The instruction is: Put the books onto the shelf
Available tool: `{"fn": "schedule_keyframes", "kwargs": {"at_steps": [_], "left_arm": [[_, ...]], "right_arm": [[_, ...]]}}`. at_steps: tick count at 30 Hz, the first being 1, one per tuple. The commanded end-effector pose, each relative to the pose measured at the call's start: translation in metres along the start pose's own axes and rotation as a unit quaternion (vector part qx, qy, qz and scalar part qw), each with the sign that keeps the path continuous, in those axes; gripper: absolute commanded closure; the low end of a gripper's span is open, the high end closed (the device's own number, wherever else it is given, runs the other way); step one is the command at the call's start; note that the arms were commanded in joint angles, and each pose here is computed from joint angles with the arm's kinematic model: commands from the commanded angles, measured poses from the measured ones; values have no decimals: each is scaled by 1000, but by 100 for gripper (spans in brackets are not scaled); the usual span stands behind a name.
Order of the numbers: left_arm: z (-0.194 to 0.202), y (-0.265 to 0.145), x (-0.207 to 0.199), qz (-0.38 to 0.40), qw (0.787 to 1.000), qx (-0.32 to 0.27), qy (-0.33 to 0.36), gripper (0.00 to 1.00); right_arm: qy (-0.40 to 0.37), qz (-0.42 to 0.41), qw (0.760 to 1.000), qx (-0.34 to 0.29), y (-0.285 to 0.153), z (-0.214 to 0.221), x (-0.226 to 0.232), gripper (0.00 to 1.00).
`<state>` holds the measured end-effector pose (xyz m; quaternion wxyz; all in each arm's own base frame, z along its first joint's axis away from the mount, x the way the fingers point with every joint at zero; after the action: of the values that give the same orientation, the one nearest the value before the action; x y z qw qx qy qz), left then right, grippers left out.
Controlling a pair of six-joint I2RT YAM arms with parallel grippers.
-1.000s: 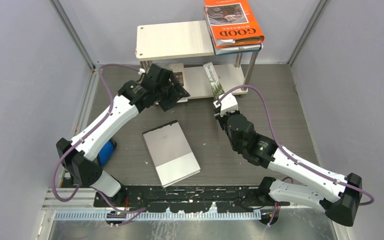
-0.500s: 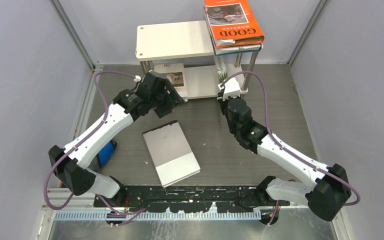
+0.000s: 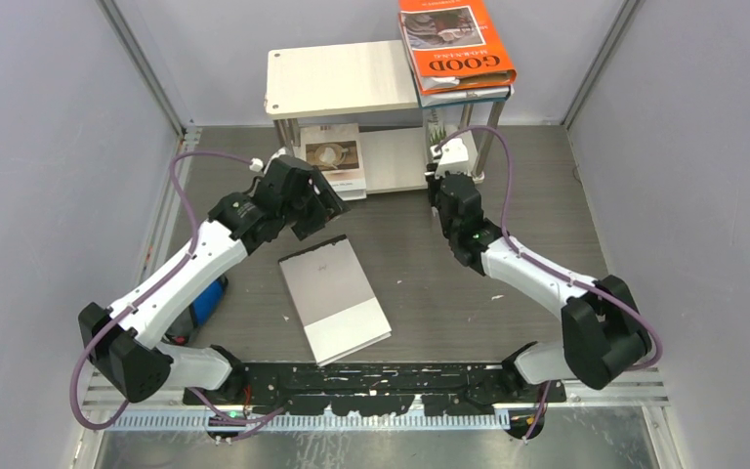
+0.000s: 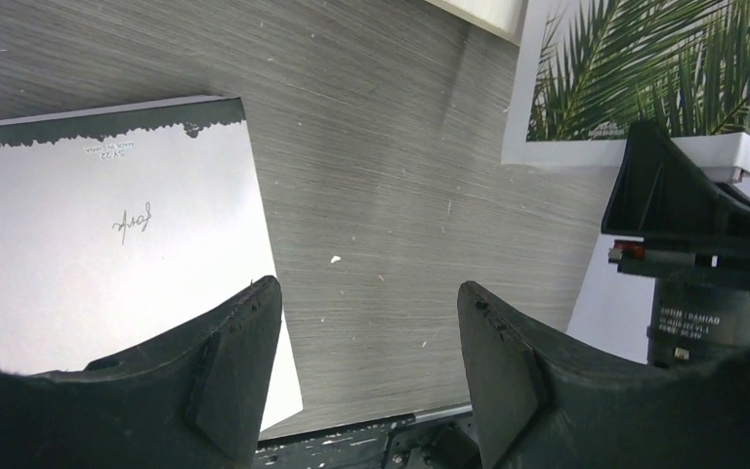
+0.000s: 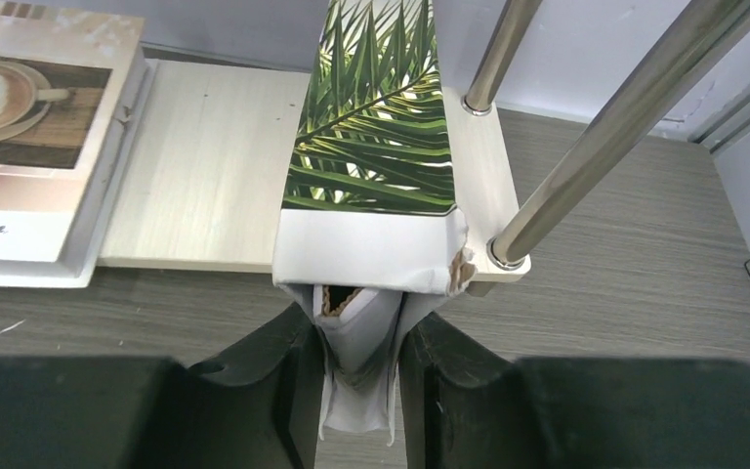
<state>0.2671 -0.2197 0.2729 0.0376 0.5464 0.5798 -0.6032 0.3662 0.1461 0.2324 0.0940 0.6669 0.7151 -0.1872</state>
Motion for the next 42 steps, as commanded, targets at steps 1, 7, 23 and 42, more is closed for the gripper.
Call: {"fn": "schedule_keyframes", "kwargs": {"at_steps": [1, 7, 23, 42], "left_arm": [[-12, -8, -12, 47, 999, -27, -3, 33], [-13, -7, -2, 43, 999, -27, -6, 33], [-12, -1, 9, 36, 999, -28, -17, 33], [-13, 11, 15, 33, 999, -16, -29, 33]], "right_arm": [[39, 19, 999, -30, 19, -14, -12, 66], [43, 35, 998, -19, 37, 0, -23, 65], [60, 66, 996, -9, 69, 11, -61, 52], [58, 99, 993, 3, 90, 18, -92, 39]]}}
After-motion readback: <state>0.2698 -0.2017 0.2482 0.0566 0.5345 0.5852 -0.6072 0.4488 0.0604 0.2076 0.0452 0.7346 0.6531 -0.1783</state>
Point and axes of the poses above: each gripper's point midway between its finger pads, its own y axis out along the fingers, its own x axis along the line the jaws close on, z = x × y, the point moved 4 cm from there along -y, back along the fingers, and after that the axes turned 15 degrees about -y, right-handed, at the moved point
